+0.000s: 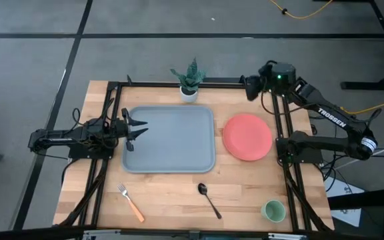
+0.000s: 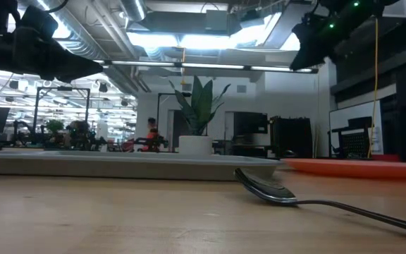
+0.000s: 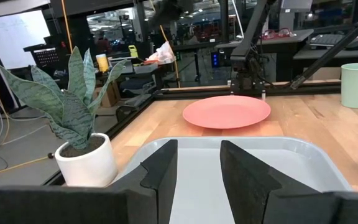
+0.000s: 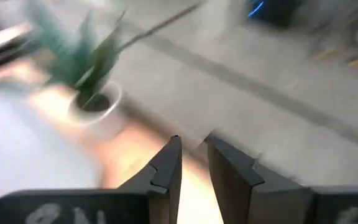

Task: Pick and place plate/cup/fork/spoon on tray
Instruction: Put the fork on the blue tray

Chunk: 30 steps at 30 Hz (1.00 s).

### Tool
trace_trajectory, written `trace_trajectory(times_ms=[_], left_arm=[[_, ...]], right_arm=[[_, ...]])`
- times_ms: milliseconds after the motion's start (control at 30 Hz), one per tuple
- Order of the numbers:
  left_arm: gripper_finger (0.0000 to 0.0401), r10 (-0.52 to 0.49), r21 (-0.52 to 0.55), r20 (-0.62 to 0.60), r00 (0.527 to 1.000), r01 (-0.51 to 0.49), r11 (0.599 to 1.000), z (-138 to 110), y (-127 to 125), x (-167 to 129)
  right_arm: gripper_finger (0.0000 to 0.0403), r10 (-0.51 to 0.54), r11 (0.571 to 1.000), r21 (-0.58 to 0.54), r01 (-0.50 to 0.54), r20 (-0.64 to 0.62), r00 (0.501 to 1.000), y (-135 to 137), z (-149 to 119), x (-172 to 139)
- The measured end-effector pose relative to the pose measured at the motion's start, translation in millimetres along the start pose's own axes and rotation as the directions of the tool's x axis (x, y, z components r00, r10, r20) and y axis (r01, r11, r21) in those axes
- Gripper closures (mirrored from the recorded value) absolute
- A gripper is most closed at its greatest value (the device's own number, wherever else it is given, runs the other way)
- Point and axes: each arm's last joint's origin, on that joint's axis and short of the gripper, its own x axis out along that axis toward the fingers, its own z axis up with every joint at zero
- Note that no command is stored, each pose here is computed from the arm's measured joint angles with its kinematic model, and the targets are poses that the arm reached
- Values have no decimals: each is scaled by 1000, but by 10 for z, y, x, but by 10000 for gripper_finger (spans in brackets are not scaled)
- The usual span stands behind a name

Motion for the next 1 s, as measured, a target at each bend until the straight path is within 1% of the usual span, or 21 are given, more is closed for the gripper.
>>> trace_trajectory(times_ms=[67, 100, 167, 233, 333, 433, 533, 767, 933, 1000], left_arm=[[285, 0, 0, 0, 1000, 0, 1000, 0, 0, 0], [285, 0, 0, 0, 1000, 0, 1000, 0, 0, 0], [285, -1, 0, 0, 1000, 1, 1000, 0, 0, 0], [285, -1, 0, 0, 1000, 1, 1000, 0, 0, 0], [285, -1, 0, 0, 1000, 1, 1000, 0, 0, 0], [285, -1, 0, 0, 1000, 1, 1000, 0, 0, 0], [285, -1, 0, 0, 1000, 1, 1000, -1, 0, 0], [285, 0, 0, 0, 1000, 0, 1000, 0, 0, 0], [285, 0, 0, 0, 1000, 0, 1000, -1, 0, 0], [285, 0, 0, 0, 1000, 0, 1000, -1, 0, 0]], right_arm=[[320, 82, 996, 35, -79, -79, 994, 36, -74, -4], [320, 105, 993, 58, -100, -106, 989, 54, -100, -7], [320, 123, 990, 91, -111, -129, 984, 93, -124, -12], [320, 117, 989, 101, -104, -129, 985, 130, -129, -13], [320, 95, 993, 84, -86, -106, 990, 180, -113, -3], [320, 104, 992, 75, -98, -78, 991, 224, -87, 16], [320, 117, 991, 67, -111, -77, 990, 263, -83, 50], [320, 124, 992, 40, -120, -144, 982, 339, -138, 222], [320, 111, 990, -57, -126, -216, 970, 366, -204, 418], [320, 105, 990, -61, -124, -247, 963, 375, -239, 500]])
